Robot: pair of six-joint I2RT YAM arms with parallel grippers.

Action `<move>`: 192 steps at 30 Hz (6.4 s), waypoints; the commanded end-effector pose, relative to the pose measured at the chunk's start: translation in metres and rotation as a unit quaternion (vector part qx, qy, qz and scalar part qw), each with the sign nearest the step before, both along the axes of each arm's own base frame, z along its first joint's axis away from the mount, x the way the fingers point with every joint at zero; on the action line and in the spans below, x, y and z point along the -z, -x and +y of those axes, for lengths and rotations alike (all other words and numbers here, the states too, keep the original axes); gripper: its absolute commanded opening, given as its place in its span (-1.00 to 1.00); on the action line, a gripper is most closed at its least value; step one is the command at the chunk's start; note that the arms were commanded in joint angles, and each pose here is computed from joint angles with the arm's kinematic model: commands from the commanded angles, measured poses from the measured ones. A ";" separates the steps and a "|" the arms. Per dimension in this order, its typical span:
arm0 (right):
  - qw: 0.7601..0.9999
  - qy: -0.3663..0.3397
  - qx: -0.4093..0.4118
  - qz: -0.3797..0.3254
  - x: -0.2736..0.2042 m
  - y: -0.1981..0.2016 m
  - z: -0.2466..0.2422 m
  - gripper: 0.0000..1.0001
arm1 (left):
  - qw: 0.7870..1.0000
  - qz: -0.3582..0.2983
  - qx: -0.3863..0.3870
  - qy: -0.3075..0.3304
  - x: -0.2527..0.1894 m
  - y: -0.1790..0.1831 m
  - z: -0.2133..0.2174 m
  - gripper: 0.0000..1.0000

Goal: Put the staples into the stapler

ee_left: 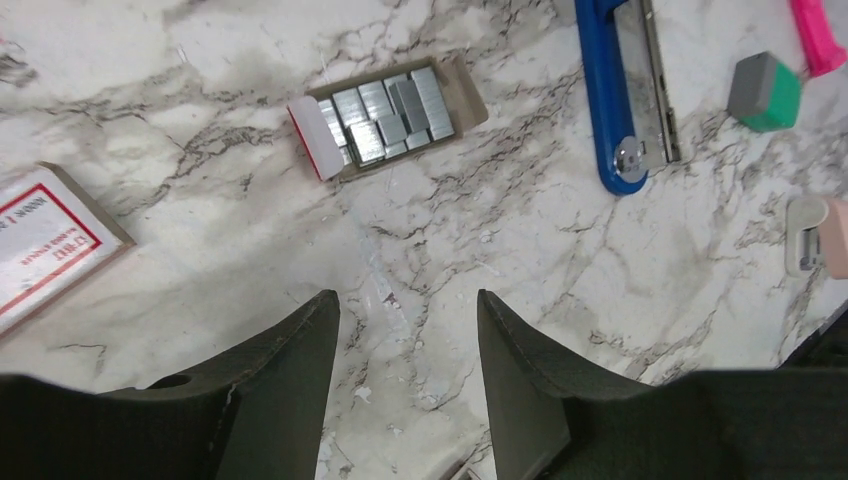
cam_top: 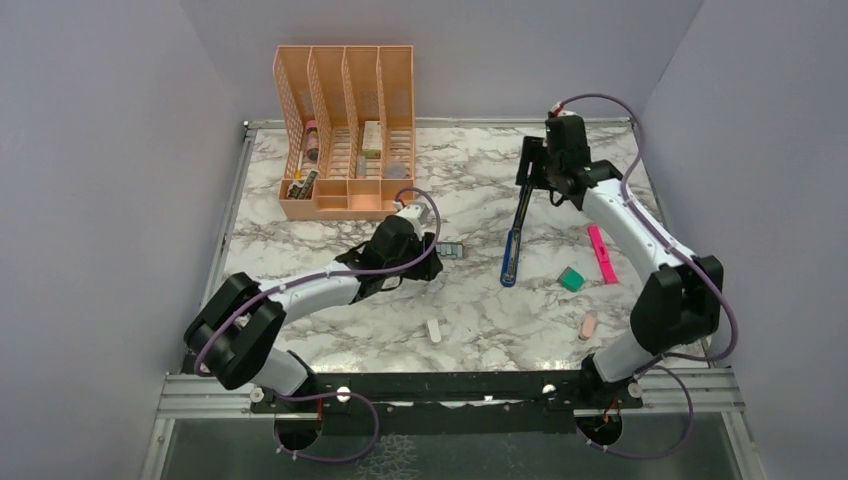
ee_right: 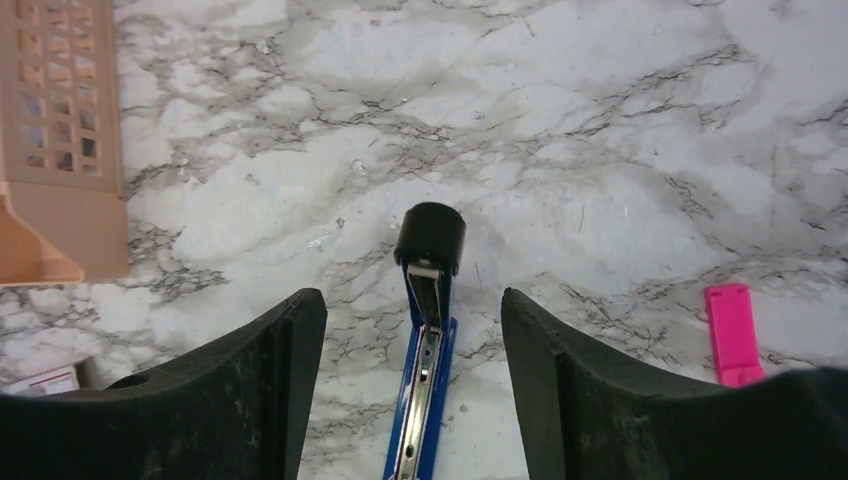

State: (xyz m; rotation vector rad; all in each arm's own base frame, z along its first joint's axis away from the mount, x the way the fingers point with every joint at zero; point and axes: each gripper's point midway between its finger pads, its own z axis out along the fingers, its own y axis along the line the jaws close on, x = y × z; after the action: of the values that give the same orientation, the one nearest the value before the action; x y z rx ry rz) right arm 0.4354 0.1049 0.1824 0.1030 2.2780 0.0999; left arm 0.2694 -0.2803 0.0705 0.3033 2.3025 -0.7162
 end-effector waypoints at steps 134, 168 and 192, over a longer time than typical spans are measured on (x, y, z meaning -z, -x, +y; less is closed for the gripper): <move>0.932 -0.213 -0.233 0.176 0.129 0.285 0.225 -0.61 | 0.969 0.137 -0.013 0.203 -0.006 0.088 0.010 -0.27; 0.921 -0.269 -0.226 0.168 0.110 0.281 0.238 -0.61 | 0.964 0.184 -0.003 0.193 0.020 0.109 0.009 -0.60; 0.944 -0.209 -0.216 0.139 0.088 0.213 0.191 -0.51 | 0.976 0.166 0.055 0.126 0.051 0.116 0.011 -1.00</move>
State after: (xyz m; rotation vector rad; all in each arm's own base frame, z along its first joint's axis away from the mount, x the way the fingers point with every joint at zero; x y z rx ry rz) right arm 0.1901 0.2947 0.0727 -0.1715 2.6081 0.8711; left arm 0.1715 -0.2751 0.0352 0.1088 2.4039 -1.2029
